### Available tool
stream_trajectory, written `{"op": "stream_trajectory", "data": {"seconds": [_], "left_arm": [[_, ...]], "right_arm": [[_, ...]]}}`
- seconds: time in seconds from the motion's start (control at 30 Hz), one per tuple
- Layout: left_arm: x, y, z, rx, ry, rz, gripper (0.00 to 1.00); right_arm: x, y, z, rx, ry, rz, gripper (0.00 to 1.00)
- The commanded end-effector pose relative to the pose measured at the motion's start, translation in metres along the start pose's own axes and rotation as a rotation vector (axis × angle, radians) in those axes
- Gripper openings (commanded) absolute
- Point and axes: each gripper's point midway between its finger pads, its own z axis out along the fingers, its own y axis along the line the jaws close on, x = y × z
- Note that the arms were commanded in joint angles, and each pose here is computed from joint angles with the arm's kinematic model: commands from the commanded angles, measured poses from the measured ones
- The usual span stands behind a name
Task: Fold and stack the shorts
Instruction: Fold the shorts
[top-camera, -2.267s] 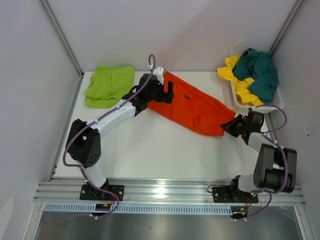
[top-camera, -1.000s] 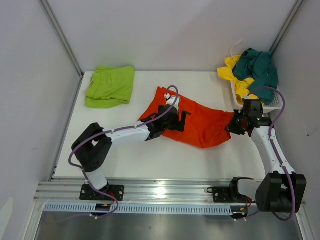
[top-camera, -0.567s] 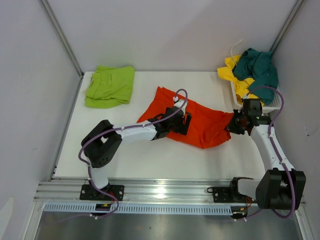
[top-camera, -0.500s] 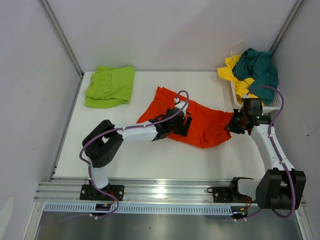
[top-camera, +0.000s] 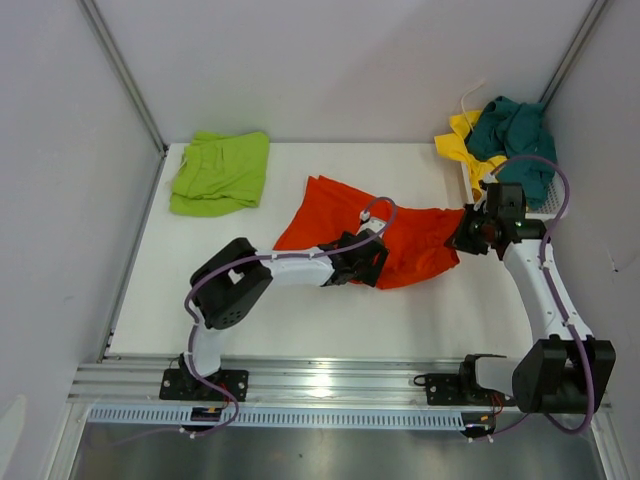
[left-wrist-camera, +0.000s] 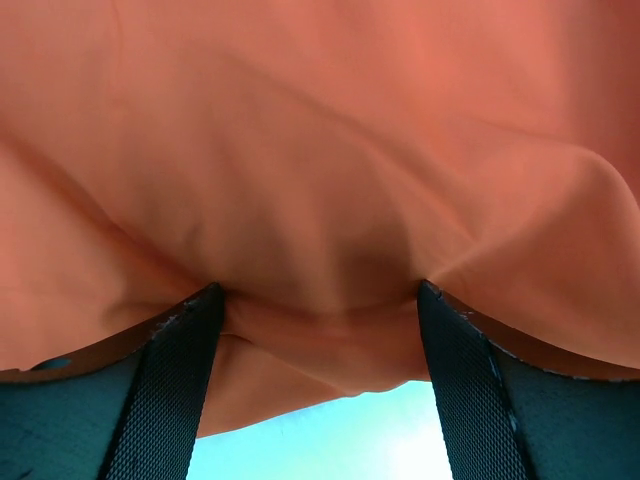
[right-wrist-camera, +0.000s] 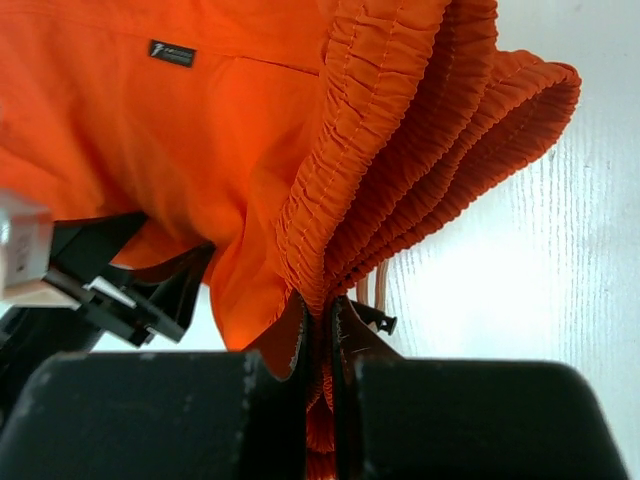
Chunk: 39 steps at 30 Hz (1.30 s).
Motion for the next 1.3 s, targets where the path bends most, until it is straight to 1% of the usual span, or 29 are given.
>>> {"op": "stream_trajectory", "data": {"seconds": [0.0, 0.07, 0.17, 0.23, 0.33, 0.37, 0.4, 0.47, 0.53, 0.57, 0.63, 0.67, 0.77, 0.8, 0.83, 0.9, 0.93, 0.97, 1.0, 1.03, 1.07, 1.1, 1.13, 1.2, 1.23, 1.27], "left_arm": [[0.011, 0.003, 0.0, -0.071, 0.05, -0.014, 0.8], [0.015, -0.003, -0.001, -0.068, 0.057, -0.022, 0.8], [0.021, -0.021, -0.006, -0.038, 0.06, -0.04, 0.8], [0.024, -0.036, -0.011, -0.009, 0.062, -0.06, 0.8], [0.028, -0.058, -0.02, 0.065, 0.074, -0.107, 0.8], [0.024, -0.07, -0.025, 0.125, 0.07, -0.133, 0.8], [0.03, -0.074, -0.029, 0.141, 0.077, -0.132, 0.8], [0.021, -0.077, -0.042, 0.153, 0.055, -0.145, 0.81], [0.018, -0.071, -0.052, 0.154, 0.048, -0.156, 0.83], [0.006, -0.067, -0.064, 0.174, 0.028, -0.172, 0.84], [0.0, -0.054, -0.072, 0.182, 0.033, -0.193, 0.84], [-0.011, -0.051, -0.083, 0.199, 0.017, -0.205, 0.86], [-0.017, -0.031, -0.098, 0.19, 0.018, -0.216, 0.89], [-0.027, -0.027, -0.111, 0.208, -0.007, -0.23, 0.9], [-0.025, -0.019, -0.115, 0.208, -0.003, -0.237, 0.9], [-0.022, 0.007, -0.116, 0.195, 0.003, -0.273, 0.91], [-0.029, 0.014, -0.126, 0.212, -0.014, -0.29, 0.91], [-0.033, 0.036, -0.124, 0.181, -0.02, -0.313, 0.91], [-0.02, 0.052, -0.121, 0.151, 0.009, -0.32, 0.91], [-0.023, 0.063, -0.125, 0.143, -0.005, -0.326, 0.91], [-0.025, 0.085, -0.122, 0.108, -0.013, -0.361, 0.92], [-0.006, 0.098, -0.117, 0.083, 0.022, -0.372, 0.92], [-0.007, 0.113, -0.116, 0.064, 0.011, -0.397, 0.91], [0.015, 0.128, -0.11, 0.029, 0.05, -0.413, 0.92], [0.018, 0.133, -0.107, 0.022, 0.045, -0.419, 0.91], [0.032, 0.142, -0.102, -0.005, 0.067, -0.432, 0.92]], "right_arm": [[-0.026, 0.023, -0.027, -0.076, -0.087, -0.051, 0.0], [-0.03, 0.028, -0.033, -0.095, -0.098, -0.061, 0.0], [-0.027, 0.046, -0.04, -0.137, -0.094, -0.123, 0.0], [-0.024, 0.049, -0.041, -0.144, -0.088, -0.146, 0.0], [-0.018, 0.05, -0.041, -0.151, -0.078, -0.167, 0.0], [-0.017, 0.049, -0.042, -0.149, -0.077, -0.172, 0.0], [-0.016, 0.048, -0.041, -0.146, -0.079, -0.179, 0.0], [-0.014, 0.046, -0.042, -0.142, -0.079, -0.189, 0.0], [-0.011, 0.044, -0.042, -0.141, -0.076, -0.204, 0.0], [-0.011, 0.045, -0.044, -0.144, -0.083, -0.208, 0.0], [-0.011, 0.044, -0.045, -0.143, -0.087, -0.215, 0.0], [-0.011, 0.044, -0.045, -0.145, -0.087, -0.218, 0.0], [-0.008, 0.044, -0.045, -0.149, -0.083, -0.233, 0.0], [-0.008, 0.043, -0.045, -0.148, -0.085, -0.237, 0.0], [-0.008, 0.043, -0.045, -0.145, -0.088, -0.241, 0.0], [-0.007, 0.042, -0.046, -0.144, -0.087, -0.25, 0.0], [-0.007, 0.043, -0.046, -0.147, -0.089, -0.256, 0.0], [-0.007, 0.041, -0.045, -0.144, -0.086, -0.259, 0.0], [-0.007, 0.041, -0.045, -0.143, -0.086, -0.262, 0.0], [-0.006, 0.042, -0.044, -0.146, -0.084, -0.266, 0.0], [-0.006, 0.043, -0.045, -0.148, -0.085, -0.274, 0.0], [-0.006, 0.043, -0.045, -0.147, -0.086, -0.279, 0.0], [-0.006, 0.042, -0.044, -0.137, -0.085, -0.283, 0.0], [-0.005, 0.044, -0.042, -0.133, -0.077, -0.296, 0.0], [-0.005, 0.044, -0.041, -0.126, -0.075, -0.295, 0.0], [-0.003, 0.046, -0.039, -0.128, -0.066, -0.306, 0.0]]}}
